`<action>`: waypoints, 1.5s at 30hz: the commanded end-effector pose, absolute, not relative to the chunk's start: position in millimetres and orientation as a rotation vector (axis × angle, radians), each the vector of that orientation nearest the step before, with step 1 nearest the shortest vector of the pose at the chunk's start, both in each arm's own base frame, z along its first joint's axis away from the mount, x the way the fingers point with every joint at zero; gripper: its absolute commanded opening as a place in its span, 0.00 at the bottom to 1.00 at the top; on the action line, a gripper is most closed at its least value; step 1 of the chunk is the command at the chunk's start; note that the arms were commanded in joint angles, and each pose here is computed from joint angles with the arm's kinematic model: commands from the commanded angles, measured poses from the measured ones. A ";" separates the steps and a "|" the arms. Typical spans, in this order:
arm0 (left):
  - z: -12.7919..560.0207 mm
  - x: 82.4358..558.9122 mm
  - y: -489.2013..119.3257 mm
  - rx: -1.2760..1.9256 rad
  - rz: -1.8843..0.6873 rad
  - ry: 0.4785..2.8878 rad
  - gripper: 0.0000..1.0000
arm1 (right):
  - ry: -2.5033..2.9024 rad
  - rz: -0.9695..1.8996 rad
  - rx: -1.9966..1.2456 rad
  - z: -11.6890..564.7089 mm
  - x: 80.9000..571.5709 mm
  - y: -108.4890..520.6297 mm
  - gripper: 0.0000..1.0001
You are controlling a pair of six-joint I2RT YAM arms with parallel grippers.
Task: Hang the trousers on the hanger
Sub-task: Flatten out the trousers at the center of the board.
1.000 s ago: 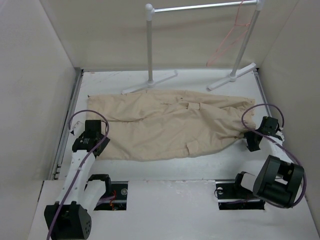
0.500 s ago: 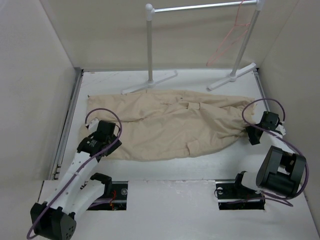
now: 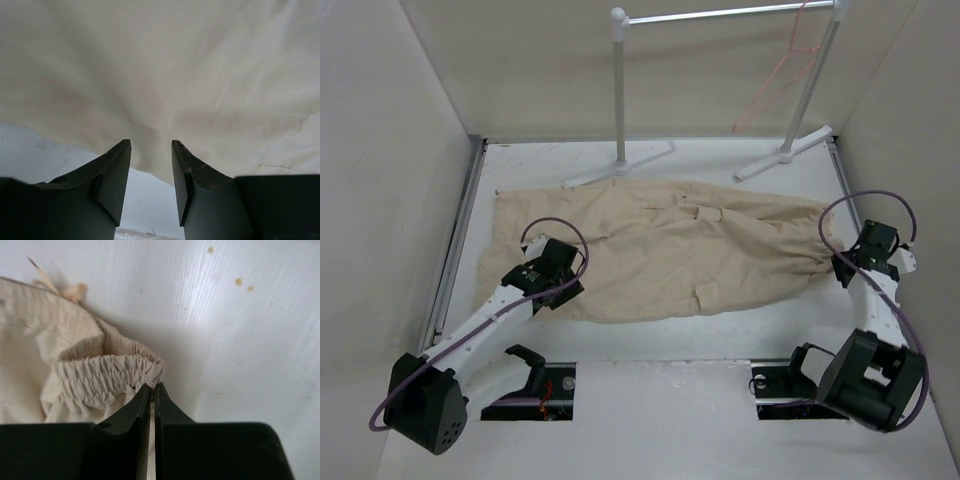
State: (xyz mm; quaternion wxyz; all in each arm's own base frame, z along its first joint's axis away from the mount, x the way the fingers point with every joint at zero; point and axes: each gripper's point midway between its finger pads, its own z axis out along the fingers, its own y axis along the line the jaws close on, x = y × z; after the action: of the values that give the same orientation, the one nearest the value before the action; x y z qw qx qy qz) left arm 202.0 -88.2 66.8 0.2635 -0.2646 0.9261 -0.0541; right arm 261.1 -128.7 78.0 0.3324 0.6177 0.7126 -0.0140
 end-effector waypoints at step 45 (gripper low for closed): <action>105.0 234.9 -294.2 0.041 -0.655 2.564 0.28 | 1.869 0.062 1.056 264.6 244.5 -52.4 0.79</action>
State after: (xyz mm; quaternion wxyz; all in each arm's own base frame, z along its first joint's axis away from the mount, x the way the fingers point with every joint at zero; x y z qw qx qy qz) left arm 232.7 -280.1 79.5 0.2204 0.0014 0.9559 -0.1943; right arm 200.2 -75.6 153.5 0.3102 0.5082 0.8007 -0.0659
